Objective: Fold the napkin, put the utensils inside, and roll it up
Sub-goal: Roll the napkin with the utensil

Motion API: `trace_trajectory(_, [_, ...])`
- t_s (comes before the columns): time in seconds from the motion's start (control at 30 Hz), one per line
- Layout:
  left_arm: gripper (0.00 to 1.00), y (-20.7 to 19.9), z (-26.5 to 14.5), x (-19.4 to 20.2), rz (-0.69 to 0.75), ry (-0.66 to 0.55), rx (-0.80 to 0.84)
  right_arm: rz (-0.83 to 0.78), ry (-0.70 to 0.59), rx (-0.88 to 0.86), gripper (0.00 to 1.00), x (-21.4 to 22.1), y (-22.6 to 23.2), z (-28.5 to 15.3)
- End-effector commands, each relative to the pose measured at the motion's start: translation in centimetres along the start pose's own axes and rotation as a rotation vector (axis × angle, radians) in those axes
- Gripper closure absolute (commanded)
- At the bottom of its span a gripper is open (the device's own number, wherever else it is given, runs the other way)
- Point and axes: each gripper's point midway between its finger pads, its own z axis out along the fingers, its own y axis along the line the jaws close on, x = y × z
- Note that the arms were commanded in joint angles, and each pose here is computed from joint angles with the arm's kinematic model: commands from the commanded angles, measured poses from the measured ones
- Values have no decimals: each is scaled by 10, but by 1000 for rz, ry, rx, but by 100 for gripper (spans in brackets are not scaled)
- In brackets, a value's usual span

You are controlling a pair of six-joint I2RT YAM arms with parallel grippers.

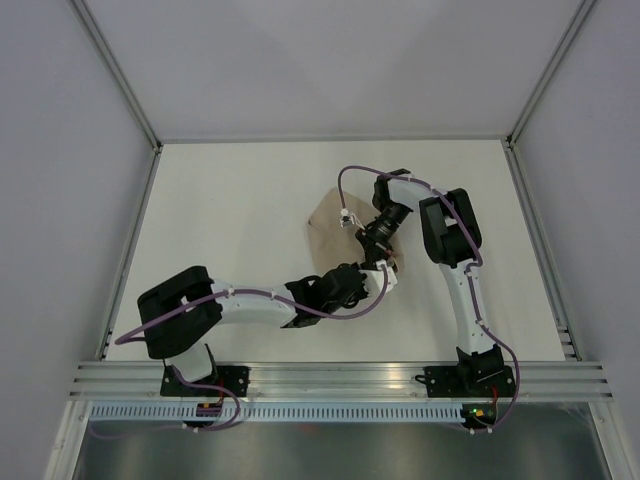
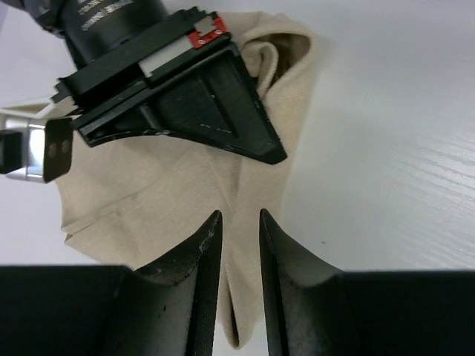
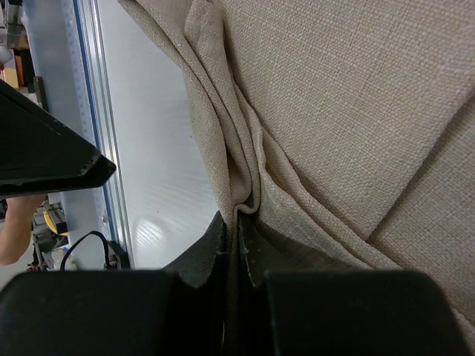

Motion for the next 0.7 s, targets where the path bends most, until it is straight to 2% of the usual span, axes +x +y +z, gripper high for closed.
trace_trajectory(0.0, [67,0,7,-23,82,-68,-16,-70,22,57,92,4,-34,5])
trace_trajectory(0.4, [62,-24,33,0,164,-27,40,-54,27,61,92,4,-36,5])
trace_trajectory(0.67, [62,-16,44,22,170,29,12,-53,29,61,92,5,-37,5])
